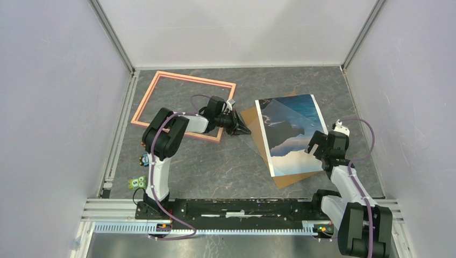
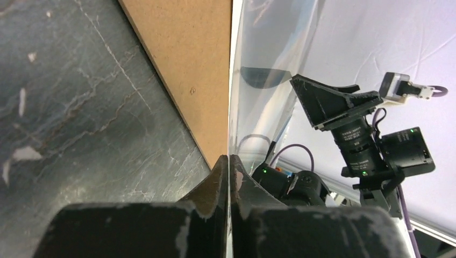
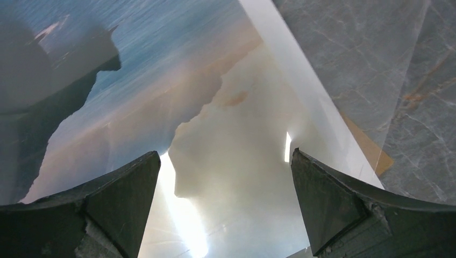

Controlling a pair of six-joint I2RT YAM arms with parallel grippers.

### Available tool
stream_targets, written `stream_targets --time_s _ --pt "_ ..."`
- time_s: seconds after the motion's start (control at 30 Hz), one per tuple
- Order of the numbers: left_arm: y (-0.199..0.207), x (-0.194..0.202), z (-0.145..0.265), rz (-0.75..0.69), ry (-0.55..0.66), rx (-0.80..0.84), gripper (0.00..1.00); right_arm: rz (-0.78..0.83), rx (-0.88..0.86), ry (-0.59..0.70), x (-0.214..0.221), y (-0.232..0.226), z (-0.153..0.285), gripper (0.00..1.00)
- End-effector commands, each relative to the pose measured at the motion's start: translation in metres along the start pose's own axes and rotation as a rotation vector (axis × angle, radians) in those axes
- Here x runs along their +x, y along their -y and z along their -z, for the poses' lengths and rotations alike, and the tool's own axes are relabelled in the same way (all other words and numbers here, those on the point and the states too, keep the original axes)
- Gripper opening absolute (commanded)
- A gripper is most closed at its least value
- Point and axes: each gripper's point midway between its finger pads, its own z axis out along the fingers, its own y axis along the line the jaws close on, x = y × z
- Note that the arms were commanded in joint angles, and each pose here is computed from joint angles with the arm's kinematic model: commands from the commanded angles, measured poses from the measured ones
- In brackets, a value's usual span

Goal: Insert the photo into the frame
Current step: Move the photo frame item to the center of the board.

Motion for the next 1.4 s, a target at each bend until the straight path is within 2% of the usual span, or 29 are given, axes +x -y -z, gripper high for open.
stream_targets --time_s 0.0,0.2,0.33,0.47,0.6,0.73,0.83,1.03,1.2,1.37 --pt "0.032 -0.01 0.022 -0.138 0.058 -0.017 0.02 0.071 -0.153 -0.082 0.019 -0.022 0.005 0.98" --pt "0.027 -0.018 0.063 -0.183 0.094 -0.118 0.02 0.15 -0.339 -0.055 0.011 -0.052 0.013 0.98" --pt "0.008 -0.037 0.114 -0.124 0.185 -0.17 0.02 0.179 -0.455 -0.005 0.0 -0.073 0.023 0.98" --pt "-0.015 -0.045 0.163 -0.11 0.226 -0.256 0.02 0.203 -0.53 0.019 -0.008 -0.089 0.029 0.98" --pt "-0.04 -0.049 0.195 -0.068 0.241 -0.341 0.02 0.244 -0.591 -0.002 -0.007 -0.111 0.033 0.98" --pt "-0.075 -0.057 0.224 -0.068 0.261 -0.535 0.02 0.262 -0.737 -0.074 0.008 -0.148 0.043 0.98" --pt "-0.085 -0.061 0.227 -0.054 0.24 -0.565 0.12 0.232 -0.813 -0.116 0.013 -0.163 0.047 0.98" --pt "-0.098 -0.072 0.24 -0.035 0.257 -0.64 0.24 0.234 -0.782 -0.155 0.006 -0.166 0.035 0.98" --pt "-0.102 -0.083 0.263 -0.033 0.316 -0.712 0.38 0.16 -0.855 -0.212 0.016 -0.169 0.041 0.98" --pt "-0.087 -0.088 0.289 -0.083 0.426 -0.784 0.7 0.122 -0.903 -0.268 0.036 -0.169 0.048 0.98"
